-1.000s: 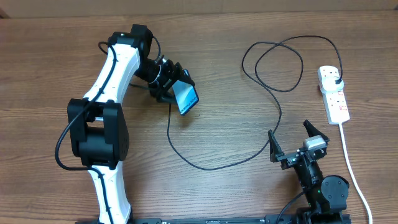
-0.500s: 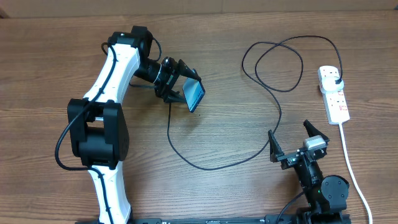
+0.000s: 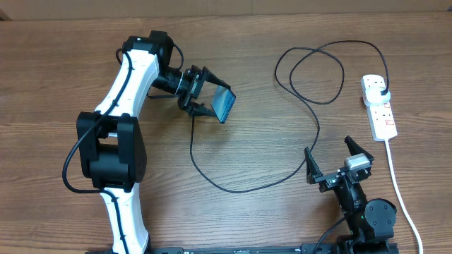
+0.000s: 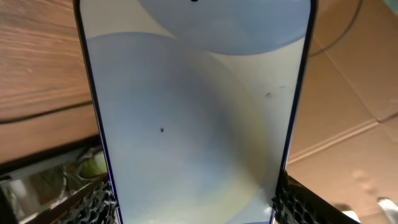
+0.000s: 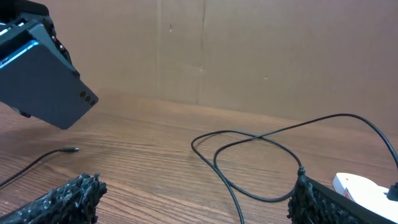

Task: Plug charger to phone and switch on socket

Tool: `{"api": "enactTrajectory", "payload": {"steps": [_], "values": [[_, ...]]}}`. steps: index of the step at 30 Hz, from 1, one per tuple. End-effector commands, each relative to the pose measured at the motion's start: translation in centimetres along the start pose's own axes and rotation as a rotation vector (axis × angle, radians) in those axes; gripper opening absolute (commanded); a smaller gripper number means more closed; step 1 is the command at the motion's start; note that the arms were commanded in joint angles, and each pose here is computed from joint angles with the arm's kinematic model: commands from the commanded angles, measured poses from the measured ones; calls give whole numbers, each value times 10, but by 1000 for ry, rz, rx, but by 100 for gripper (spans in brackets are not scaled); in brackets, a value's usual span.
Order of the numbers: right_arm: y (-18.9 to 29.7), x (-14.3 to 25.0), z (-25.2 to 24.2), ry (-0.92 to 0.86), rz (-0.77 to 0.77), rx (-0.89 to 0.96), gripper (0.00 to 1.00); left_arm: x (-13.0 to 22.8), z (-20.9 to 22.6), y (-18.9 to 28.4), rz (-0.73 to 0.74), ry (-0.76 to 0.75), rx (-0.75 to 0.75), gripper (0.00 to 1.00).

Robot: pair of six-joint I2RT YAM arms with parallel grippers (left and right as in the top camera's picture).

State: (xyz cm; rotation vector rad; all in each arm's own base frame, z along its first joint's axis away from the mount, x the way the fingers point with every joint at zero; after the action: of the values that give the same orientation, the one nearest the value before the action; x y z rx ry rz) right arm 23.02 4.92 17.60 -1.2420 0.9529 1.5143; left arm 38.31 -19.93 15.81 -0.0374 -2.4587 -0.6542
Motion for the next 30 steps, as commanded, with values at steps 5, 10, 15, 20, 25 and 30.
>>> {"api": "enactTrajectory", "payload": {"steps": [5,10,15,20,25,30], "values": [[0,3,0,-5,0,-1,100,15,-30,4,70,18,123,39],[0,3,0,-5,0,-1,100,15,-30,4,74,62,124,40],[0,3,0,-5,0,-1,100,17,-33,4,88,74,143,39],[0,3,0,-5,-1,-1,100,17,-33,4,91,85,144,36],[0,3,0,-5,0,-1,100,17,-33,4,91,94,143,36],[0,3,0,-5,0,-1,100,17,-33,4,93,122,142,37]]}}
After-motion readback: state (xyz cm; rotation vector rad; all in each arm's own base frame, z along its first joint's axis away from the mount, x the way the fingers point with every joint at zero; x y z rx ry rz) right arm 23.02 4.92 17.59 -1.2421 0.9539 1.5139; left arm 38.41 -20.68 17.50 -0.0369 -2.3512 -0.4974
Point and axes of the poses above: each gripper's point midway between its finger pads, its own y axis back along the fingers, its own z axis along the line the jaws close on, x = y × z, the point moved 1 cm from there along y, back along the fingers, and after that the axes turned 14 degrees about -y, right-handed, at the moved point
